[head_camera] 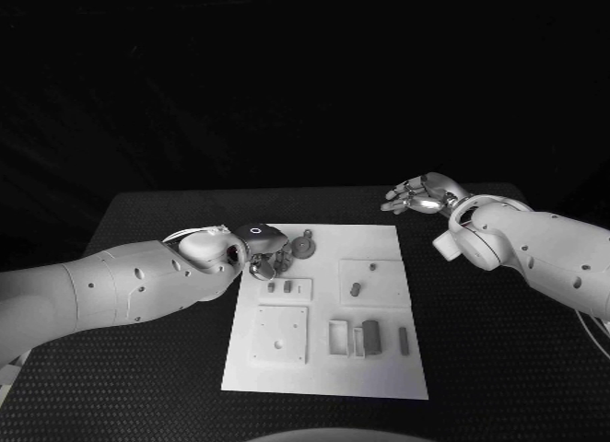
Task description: Assemble the parts on the task board
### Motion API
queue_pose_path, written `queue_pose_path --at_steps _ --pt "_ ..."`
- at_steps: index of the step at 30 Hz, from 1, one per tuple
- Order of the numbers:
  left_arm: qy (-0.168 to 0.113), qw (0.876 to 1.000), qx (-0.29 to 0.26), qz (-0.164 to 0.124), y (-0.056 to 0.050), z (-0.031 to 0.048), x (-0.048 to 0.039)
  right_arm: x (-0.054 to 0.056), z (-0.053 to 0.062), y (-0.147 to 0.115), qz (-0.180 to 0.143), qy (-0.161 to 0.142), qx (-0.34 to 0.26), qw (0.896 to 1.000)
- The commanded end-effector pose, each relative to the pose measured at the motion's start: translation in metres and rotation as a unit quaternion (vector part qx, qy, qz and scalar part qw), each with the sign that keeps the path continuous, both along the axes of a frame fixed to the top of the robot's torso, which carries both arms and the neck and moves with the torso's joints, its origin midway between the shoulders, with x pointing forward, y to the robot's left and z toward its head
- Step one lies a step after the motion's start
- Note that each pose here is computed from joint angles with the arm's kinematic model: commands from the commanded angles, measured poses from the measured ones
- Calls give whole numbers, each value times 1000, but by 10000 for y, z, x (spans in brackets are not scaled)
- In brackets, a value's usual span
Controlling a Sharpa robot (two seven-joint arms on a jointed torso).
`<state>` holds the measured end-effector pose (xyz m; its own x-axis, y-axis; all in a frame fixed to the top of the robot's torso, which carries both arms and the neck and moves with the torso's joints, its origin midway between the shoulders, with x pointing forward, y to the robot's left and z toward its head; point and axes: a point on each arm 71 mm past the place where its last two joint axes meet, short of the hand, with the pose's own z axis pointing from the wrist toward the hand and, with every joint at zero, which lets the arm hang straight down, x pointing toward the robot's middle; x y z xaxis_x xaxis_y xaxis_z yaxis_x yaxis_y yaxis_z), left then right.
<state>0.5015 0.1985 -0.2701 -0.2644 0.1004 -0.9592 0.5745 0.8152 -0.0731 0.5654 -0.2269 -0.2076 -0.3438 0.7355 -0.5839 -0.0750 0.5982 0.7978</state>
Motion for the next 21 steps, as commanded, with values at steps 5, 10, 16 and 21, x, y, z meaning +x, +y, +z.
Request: queue_pose_path --at_steps 5,10,16,21 --pt "3 1000 8 9 25 -13 6 -1 1 7 5 1 2 1000" --pt "-4 1000 5 12 39 -2 14 0 1 4 4 1 2 1000" --pt "-11 1000 0 14 63 10 19 1 0 5 4 1 2 1000" --pt "-16 1000 -6 17 85 19 28 3 0 2 4 0 2 1000"
